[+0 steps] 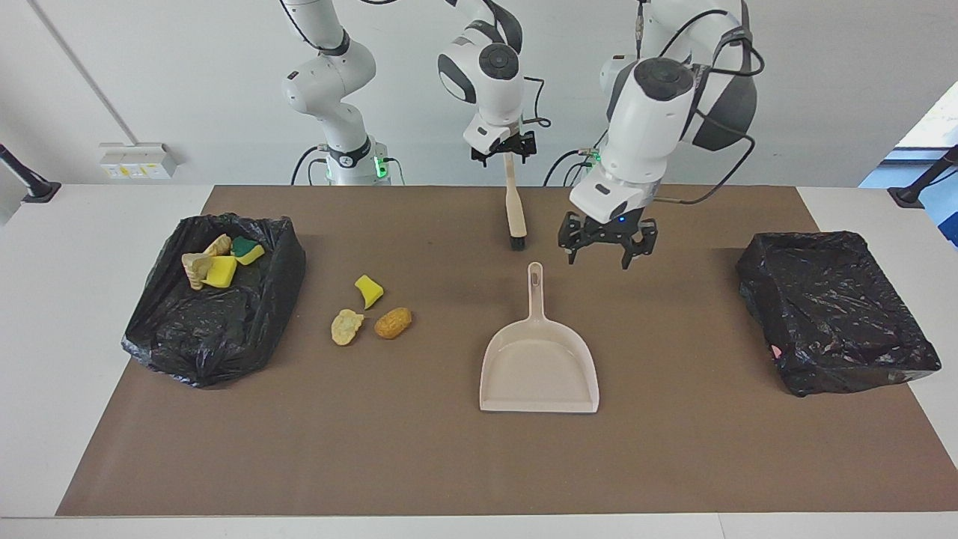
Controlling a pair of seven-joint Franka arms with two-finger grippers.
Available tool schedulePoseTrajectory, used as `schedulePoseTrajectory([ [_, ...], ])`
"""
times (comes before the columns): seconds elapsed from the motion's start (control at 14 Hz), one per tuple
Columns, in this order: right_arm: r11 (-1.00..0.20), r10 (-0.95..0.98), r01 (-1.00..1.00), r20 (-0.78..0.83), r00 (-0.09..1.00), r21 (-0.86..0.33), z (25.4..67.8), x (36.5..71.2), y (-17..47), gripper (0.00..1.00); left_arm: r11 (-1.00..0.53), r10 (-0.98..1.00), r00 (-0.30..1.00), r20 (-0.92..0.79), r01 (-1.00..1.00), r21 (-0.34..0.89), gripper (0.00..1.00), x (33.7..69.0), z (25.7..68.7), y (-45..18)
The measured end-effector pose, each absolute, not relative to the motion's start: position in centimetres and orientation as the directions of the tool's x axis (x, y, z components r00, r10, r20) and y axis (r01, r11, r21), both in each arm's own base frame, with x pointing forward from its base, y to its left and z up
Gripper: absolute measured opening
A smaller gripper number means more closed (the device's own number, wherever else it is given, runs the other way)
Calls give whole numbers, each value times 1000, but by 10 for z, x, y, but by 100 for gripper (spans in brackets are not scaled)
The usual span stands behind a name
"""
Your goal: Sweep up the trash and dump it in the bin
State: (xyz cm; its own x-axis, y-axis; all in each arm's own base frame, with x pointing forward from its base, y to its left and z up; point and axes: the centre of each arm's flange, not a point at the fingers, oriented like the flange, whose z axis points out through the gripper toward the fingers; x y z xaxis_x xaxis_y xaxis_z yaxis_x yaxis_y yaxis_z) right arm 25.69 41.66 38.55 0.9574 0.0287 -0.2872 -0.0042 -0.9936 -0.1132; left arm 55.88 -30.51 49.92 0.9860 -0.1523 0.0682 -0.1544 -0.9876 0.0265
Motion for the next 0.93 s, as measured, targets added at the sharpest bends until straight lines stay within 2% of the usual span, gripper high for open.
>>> schedulePoseTrajectory([
  [0.29, -994, 7, -24, -264, 965, -111, 350, 237, 434, 100, -990, -133, 989, 67, -135, 40, 100, 554, 407, -349],
  [0.5, -996, 7, -17, -277, 961, -87, 335, 228, 434, 100, -990, -135, 990, 36, -136, 27, 100, 544, 371, -344],
  [0.71, -997, 11, -12, -276, 961, -82, 331, 220, 435, 87, -989, -147, 988, 41, -148, 30, 100, 535, 358, -350],
  [0.79, -997, 14, -9, -277, 961, -79, 330, 217, 435, 86, -988, -149, 988, 41, -150, 30, 100, 534, 357, -351],
  [0.86, -997, 15, -7, -278, 961, -78, 329, 216, 435, 78, -988, -151, 988, 41, -152, 30, 100, 533, 356, -352],
  [0.93, -997, 8, -14, -278, 960, -75, 329, 215, 436, 67, -987, -155, 987, 38, -156, 29, 95, 531, 354, -354],
])
